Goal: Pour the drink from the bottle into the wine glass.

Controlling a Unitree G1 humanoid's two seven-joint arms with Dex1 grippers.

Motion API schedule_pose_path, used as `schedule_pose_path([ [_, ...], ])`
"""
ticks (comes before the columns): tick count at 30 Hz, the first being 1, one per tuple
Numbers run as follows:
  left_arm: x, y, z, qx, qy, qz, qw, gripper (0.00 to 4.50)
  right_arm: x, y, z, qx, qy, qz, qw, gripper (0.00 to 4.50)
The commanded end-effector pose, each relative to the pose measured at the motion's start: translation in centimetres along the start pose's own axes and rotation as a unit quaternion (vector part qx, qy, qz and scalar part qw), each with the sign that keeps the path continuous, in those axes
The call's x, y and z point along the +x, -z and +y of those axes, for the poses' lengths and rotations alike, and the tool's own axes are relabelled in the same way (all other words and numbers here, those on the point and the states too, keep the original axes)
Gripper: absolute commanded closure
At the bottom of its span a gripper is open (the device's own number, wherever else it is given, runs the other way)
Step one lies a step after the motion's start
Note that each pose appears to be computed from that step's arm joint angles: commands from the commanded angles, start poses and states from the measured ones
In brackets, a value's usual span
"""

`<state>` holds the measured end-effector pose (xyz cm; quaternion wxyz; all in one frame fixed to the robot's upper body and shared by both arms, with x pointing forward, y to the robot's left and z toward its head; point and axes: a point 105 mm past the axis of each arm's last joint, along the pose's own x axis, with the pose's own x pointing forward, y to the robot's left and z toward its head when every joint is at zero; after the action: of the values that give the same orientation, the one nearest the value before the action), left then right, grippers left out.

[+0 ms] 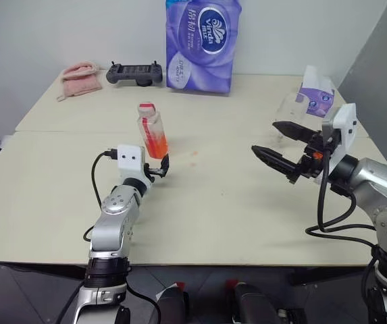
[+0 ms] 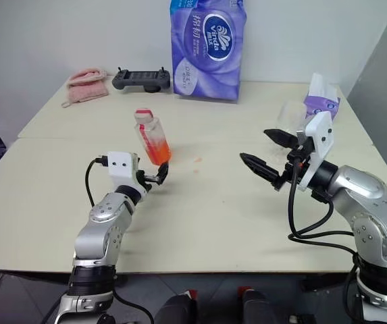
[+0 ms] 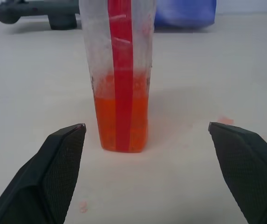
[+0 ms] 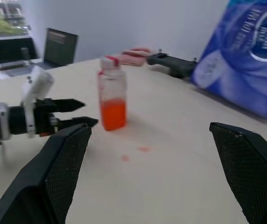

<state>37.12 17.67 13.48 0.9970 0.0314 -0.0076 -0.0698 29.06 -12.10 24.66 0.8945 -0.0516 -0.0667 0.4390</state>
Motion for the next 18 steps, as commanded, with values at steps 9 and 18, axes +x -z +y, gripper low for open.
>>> schedule_pose_path([
  [9, 0.2, -2.1, 0.1, 0.013, -0.004, -0.039, 0.999, 0.0, 1.1, -0.4, 1.4, 0.017, -0.024, -0.017, 0.999, 0.03],
  [18, 1.3, -3.1, 0.8, 0.017, 0.0, -0.05, 0.999, 0.0, 1.4, -0.1, 1.4, 0.01, -0.001, -0.021, 1.0, 0.03],
])
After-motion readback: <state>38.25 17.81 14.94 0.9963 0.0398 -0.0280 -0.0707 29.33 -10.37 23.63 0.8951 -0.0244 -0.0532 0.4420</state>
